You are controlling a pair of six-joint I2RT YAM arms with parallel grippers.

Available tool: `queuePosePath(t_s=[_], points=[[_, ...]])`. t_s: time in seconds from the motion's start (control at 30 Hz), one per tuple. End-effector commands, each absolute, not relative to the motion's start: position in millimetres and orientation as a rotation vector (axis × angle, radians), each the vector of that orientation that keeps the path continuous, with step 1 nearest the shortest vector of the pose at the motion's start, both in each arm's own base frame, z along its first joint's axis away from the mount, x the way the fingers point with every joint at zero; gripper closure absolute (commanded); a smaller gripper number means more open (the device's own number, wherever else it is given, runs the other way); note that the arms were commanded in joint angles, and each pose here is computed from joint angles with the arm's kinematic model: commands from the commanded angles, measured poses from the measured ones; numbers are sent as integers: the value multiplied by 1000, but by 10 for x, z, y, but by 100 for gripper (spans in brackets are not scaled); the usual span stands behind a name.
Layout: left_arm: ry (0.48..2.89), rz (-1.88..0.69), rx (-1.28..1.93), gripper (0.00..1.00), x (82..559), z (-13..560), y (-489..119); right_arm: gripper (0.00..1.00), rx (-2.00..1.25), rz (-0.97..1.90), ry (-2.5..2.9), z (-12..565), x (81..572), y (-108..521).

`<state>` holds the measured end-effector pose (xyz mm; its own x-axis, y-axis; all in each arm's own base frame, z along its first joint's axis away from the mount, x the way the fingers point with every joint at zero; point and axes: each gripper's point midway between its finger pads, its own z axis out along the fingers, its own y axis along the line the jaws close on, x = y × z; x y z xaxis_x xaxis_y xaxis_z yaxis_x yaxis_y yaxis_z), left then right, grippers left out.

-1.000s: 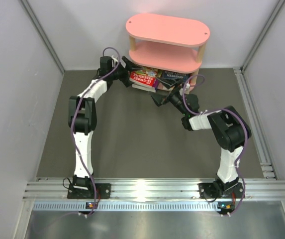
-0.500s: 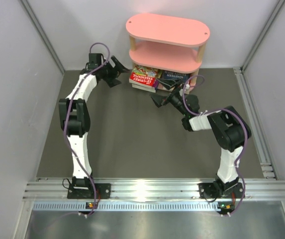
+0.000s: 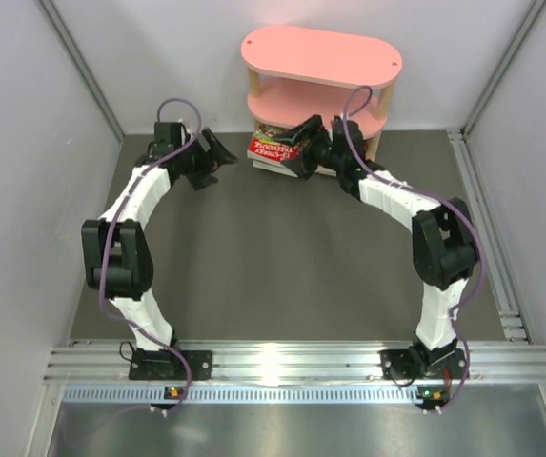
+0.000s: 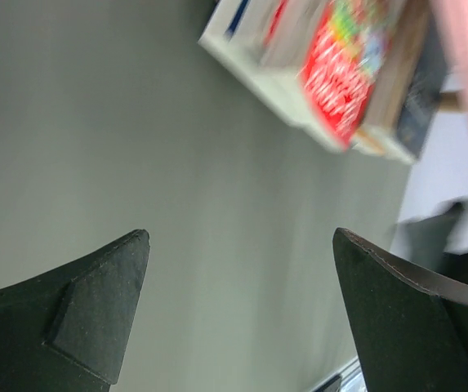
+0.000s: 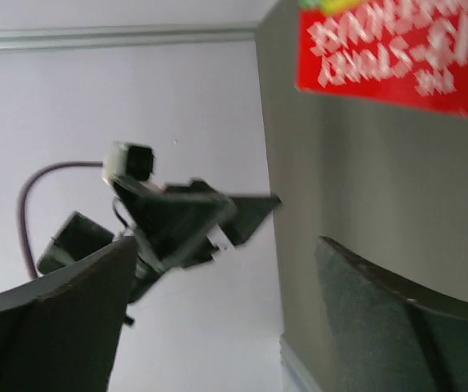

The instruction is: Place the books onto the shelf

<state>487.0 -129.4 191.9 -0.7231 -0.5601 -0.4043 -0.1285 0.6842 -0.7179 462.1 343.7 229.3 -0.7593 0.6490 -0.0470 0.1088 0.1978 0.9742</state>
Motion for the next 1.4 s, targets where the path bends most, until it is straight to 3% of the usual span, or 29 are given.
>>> queuePosePath(t_s=[0.0,0.13,0.17,0.23,0.43,0.53,0.57,0.7,0.73,0.77,0.8,0.83,0.87,0.93,1.0,1.03,1.23,1.37], points=[[2248,-845,-470,1,4669,1989,-1214,15,544,1302,2150,2119,4744,3437],[2291,-854,-487,1,4423,1848,-1218,44,524,1262,2165,2063,4897,3591],[2297,-850,-483,1,4367,1833,-1213,66,513,1257,2180,1998,4912,3677],[2303,-837,-474,1,4315,1847,-1197,97,489,1250,2186,1958,4918,3737],[2272,-732,-403,1,4050,1964,-1062,100,223,1222,2150,2233,4675,3822],[2268,-713,-376,1,3922,1991,-1037,100,-34,1182,2060,2685,4350,3753],[2266,-702,-373,1,3898,1988,-1021,97,-124,1172,1996,3025,4144,3720],[2270,-599,-386,1,3779,1954,-880,87,-410,954,1918,3400,3477,3417],[2283,-559,-396,1,3721,1962,-826,73,-465,880,1962,3206,3329,3286],[2285,-518,-386,1,3704,1964,-773,65,-459,858,1900,3452,3126,3104],[2277,-431,-416,1,3707,1967,-646,59,-457,834,1898,3441,3023,2988],[2275,-387,-428,1,3657,1999,-579,46,-450,797,1956,3202,2902,2842],[2267,-328,-435,1,3641,2001,-494,39,-415,781,1903,3379,2739,2628],[2237,-190,-477,1,3583,1971,-277,21,-394,746,1947,3149,2545,2416],[2200,-144,-476,1,3573,1970,-198,14,-340,726,1936,3149,2330,2154],[2197,-111,-478,1,3488,1879,-146,1,-345,714,1969,2969,2252,2090],[2054,-40,-427,1,3269,1655,10,0,-213,716,1979,2693,1885,1693],[1902,-35,-216,1,3167,1557,-25,0,-144,719,1905,2717,1759,1485]])
